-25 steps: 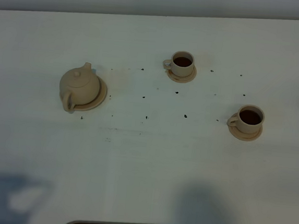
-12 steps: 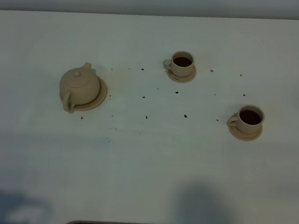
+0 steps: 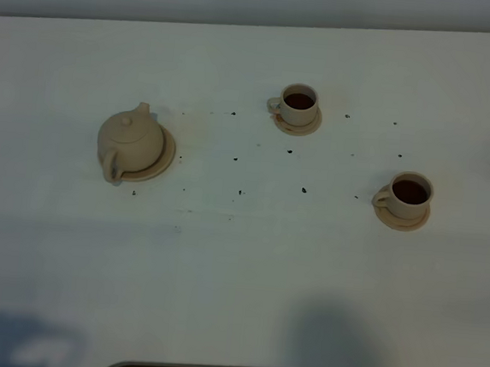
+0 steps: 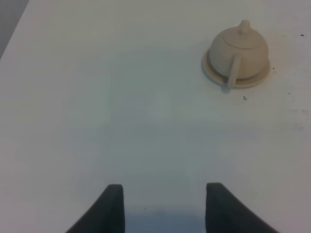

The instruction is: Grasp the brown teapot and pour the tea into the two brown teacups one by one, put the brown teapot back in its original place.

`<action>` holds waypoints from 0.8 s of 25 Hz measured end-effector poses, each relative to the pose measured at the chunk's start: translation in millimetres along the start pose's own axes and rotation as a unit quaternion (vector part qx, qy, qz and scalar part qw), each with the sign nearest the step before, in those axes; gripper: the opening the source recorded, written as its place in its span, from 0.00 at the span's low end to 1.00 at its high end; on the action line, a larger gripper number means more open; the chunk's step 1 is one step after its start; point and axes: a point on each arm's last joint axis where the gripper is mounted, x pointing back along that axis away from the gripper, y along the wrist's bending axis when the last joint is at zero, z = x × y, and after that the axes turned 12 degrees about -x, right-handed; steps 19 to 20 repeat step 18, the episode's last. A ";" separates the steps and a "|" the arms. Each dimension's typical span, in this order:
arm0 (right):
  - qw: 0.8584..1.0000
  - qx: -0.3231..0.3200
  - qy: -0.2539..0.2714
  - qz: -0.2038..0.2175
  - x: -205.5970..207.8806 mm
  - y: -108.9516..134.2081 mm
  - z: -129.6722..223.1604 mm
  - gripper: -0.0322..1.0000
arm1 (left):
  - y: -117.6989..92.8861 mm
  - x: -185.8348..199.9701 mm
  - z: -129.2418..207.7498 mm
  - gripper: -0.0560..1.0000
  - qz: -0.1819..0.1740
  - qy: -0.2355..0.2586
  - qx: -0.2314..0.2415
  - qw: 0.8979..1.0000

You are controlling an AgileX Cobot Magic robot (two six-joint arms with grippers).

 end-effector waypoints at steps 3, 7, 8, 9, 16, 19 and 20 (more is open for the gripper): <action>1.000 0.000 0.000 0.000 0.0 0.0 0.0 0.40 | 0.0 0.0 0.0 0.43 0.000 0.000 0.000 1.000; 1.000 0.000 0.000 0.000 0.0 0.0 0.0 0.40 | 0.0 0.0 0.0 0.43 0.000 0.000 0.000 1.000; 1.000 0.000 0.000 0.000 0.0 0.0 0.0 0.40 | 0.0 0.0 0.0 0.43 0.000 0.000 0.000 1.000; 1.000 0.000 0.000 0.000 0.0 0.0 0.0 0.40 | 0.0 0.0 0.0 0.43 0.000 0.000 -0.001 1.000; 1.000 0.000 0.000 0.000 0.0 0.0 0.0 0.40 | 0.0 0.0 0.0 0.43 0.000 0.000 -0.001 1.000; 1.000 0.000 0.000 0.000 0.0 0.0 0.0 0.40 | 0.0 0.0 0.0 0.43 0.000 0.000 -0.001 1.000; 1.000 0.000 0.000 0.000 0.0 0.0 0.0 0.40 | 0.0 0.0 0.0 0.43 0.000 0.000 -0.001 1.000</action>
